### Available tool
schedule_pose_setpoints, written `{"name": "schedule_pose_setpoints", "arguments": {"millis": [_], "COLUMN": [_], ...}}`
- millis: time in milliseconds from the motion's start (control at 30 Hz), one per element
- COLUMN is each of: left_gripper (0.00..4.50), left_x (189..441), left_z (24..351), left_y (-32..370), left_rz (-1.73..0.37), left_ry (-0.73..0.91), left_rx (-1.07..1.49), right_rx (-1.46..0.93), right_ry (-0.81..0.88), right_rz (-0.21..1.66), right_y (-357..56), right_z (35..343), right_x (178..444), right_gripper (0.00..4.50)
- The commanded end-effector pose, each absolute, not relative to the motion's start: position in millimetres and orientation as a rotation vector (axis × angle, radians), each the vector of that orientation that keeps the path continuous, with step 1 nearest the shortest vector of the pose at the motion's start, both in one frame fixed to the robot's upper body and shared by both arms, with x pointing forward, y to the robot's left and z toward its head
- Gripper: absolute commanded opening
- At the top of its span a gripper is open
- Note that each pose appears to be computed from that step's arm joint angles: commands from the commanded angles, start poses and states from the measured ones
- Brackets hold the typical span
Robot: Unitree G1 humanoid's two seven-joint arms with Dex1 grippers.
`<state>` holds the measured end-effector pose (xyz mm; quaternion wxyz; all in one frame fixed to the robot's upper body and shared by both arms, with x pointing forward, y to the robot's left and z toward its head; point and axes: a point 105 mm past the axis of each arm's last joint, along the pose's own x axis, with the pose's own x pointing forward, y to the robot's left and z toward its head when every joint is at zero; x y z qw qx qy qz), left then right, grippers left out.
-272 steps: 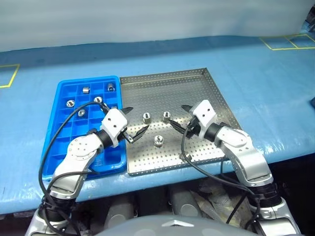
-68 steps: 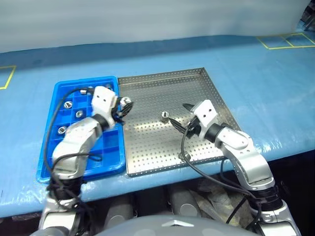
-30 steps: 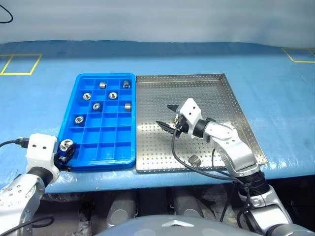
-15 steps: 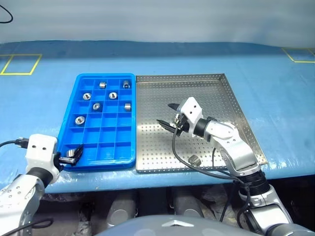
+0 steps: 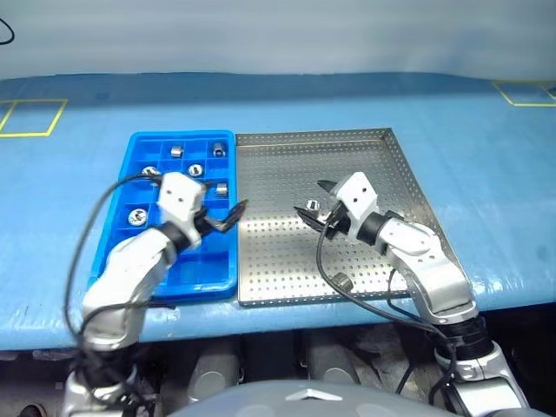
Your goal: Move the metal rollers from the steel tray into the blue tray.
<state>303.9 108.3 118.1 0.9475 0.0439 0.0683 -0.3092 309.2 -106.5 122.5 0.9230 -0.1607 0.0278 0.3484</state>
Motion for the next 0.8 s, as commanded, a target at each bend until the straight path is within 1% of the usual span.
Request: {"name": "schedule_pose_setpoints", "arguments": {"millis": [33,167,433,800], "left_gripper": [4.48,4.48,4.48,4.48], "left_x": [313.0,322.6,334.3,349.1], "left_z": [109.5,105.2,90.2,77.4], "left_y": [84.7,59.8,39.6,39.9], "left_rz": [-0.719,-0.799,-0.842,-0.754], "left_ry": [0.139,0.140,0.197,0.248], "left_rx": [0.124,0.104,0.121,0.201], "right_rx": [-0.357,-0.357,-0.349,-0.341], "right_ry": [0.010,0.019,0.030,0.038], "right_rz": [0.600,0.552,0.537,0.543], "right_y": [-127.7,-136.7,-136.9,-134.2], "right_z": [140.0,140.1,137.7,134.7], "right_x": [309.9,305.1,299.2,298.8], "right_gripper": [3.94,3.94,3.94,3.94]}}
